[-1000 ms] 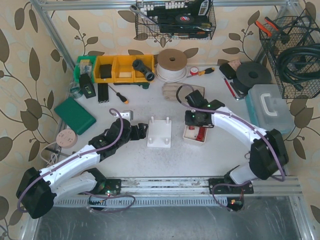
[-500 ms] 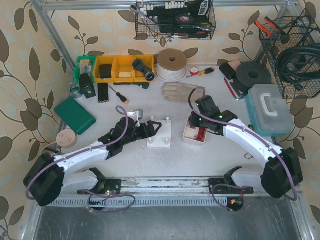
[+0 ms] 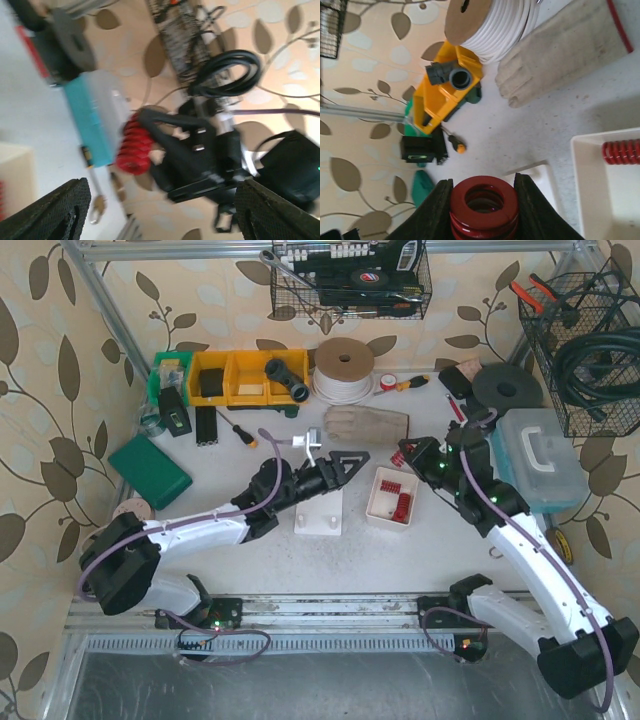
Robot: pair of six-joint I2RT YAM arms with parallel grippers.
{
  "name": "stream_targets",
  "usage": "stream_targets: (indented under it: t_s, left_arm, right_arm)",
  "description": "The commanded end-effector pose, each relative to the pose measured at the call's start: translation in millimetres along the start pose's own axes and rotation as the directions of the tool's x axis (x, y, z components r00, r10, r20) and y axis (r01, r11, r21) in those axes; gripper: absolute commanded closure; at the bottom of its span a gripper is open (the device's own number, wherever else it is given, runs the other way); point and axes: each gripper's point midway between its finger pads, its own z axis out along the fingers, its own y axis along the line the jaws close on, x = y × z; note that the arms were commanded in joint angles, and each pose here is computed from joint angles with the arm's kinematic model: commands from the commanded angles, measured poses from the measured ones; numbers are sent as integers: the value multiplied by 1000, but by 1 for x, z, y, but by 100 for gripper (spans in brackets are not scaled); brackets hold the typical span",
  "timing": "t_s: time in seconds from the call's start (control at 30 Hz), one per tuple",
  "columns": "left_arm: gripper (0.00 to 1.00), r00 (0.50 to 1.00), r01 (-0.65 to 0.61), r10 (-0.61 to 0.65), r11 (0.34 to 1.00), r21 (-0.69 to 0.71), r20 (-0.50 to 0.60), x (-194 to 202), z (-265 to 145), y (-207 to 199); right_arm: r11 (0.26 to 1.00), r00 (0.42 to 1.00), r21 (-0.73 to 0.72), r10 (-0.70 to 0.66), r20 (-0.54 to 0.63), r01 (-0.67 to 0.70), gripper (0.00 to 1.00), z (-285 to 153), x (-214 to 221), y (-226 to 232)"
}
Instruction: Install the large spring
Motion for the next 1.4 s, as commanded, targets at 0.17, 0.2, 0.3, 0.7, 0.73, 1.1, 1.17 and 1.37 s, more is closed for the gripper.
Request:
stream_targets:
  t_s: [0.17,0.2,0.3,0.7,0.73,1.1,1.17,1.37]
  left_arm:
    - [22,1000,-19,20,962,272,-3,1,23,-87]
    - [22,1000,-18,23,963,269,-12,4,26,-85]
    - [23,999,-25,29,968,250,-15,8,27,-80]
    - [24,997,-68,71,986,151,-14,14,29,-61]
    - [26,996,-85,87,985,153,-7,11,23,-69]
    - [28,979,-194,199,976,94,-40,12,22,-72]
    - [28,978,-195,202,973,124,-52,13,26,-80]
    - [32,978,-160,179,973,166,-104,24,45,-76]
  right_arm:
    - [941,961,-201,276,0,-271,100,-11,-8,26]
    - [930,954,-223,301,3,-293,100,-12,-9,27]
    - [913,943,-256,331,12,-318,100,-17,-13,31]
    - [881,926,-320,376,26,-349,100,-33,-18,36]
    - [880,926,-321,376,22,-350,100,-34,-17,36]
    - [839,891,-322,454,-28,-438,100,-33,-9,29]
    - [837,891,-327,452,-38,-439,100,-32,-9,32]
    - [822,881,-326,463,-95,-467,100,-23,-1,36]
